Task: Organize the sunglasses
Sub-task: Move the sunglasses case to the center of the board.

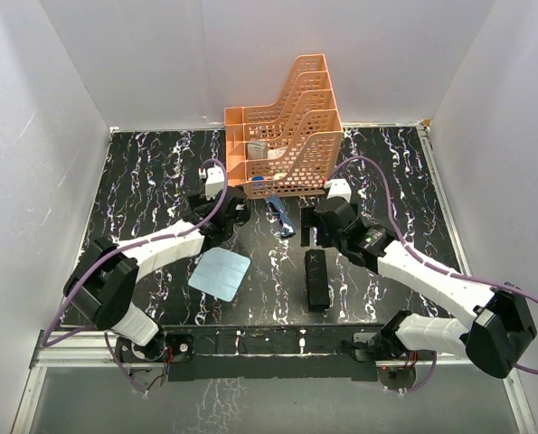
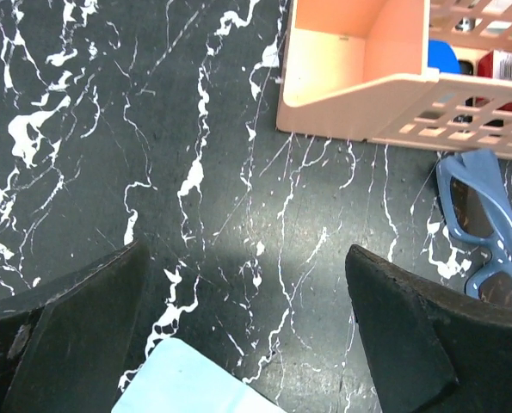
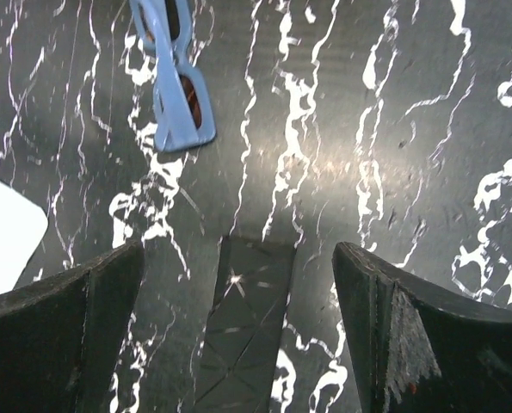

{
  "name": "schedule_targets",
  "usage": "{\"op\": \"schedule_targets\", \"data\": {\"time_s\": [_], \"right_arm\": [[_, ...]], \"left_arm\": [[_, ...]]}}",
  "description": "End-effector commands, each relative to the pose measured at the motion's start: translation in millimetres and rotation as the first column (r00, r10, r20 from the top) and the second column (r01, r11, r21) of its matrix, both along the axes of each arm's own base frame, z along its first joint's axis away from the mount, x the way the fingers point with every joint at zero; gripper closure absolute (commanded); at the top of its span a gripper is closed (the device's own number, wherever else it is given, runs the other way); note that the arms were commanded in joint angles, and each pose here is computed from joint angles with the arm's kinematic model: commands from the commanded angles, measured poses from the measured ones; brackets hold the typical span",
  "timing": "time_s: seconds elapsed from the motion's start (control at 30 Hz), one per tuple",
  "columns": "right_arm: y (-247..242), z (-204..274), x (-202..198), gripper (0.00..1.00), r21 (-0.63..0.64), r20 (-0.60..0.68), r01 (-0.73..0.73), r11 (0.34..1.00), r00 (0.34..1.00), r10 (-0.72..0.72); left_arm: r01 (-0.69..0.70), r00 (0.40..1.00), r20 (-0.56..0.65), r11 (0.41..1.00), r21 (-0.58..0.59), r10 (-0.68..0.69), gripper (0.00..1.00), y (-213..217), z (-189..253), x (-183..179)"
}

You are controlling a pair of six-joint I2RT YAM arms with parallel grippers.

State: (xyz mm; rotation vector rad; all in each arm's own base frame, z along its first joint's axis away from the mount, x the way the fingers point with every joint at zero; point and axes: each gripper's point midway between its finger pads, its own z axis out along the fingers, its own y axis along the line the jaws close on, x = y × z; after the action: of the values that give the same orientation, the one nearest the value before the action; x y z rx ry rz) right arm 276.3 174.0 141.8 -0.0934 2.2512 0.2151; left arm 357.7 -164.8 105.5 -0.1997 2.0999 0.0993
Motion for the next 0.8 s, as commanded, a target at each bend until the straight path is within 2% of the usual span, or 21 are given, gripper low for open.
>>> {"op": "schedule_targets", "data": {"time_s": [0.0, 0.17, 0.43, 0.77], "right_arm": [[6.3, 0.0, -24.6, 0.11, 0.019, -0.048, -0.001, 1.000, 0.999, 0.002], [4.5, -22.8, -47.9, 0.12, -0.008, -0.119, 0.011, 1.000, 0.993, -0.011], [-3.5, -55.6, -77.0, 0.16, -0.036, -0.209, 0.039, 0.999, 0.977, -0.046], [6.4, -78.6, -86.5, 0.23, -0.064, -0.262, 0.020, 0.998, 0.964, -0.036]], "left_arm": [[0.016, 0.999, -0.027, 0.999, -0.040, -0.017, 0.05, -2.7, -4.8, -10.1], [-0.002, 1.000, -0.019, 0.999, -0.052, 0.001, 0.05, 0.2, 3.6, -11.9], [0.058, 0.998, -0.006, 0.989, -0.134, -0.059, 0.08, -9.7, 12.1, -20.5], [0.052, 0.997, -0.049, 0.990, -0.128, -0.059, 0.08, -9.5, -0.8, -25.0]]}}
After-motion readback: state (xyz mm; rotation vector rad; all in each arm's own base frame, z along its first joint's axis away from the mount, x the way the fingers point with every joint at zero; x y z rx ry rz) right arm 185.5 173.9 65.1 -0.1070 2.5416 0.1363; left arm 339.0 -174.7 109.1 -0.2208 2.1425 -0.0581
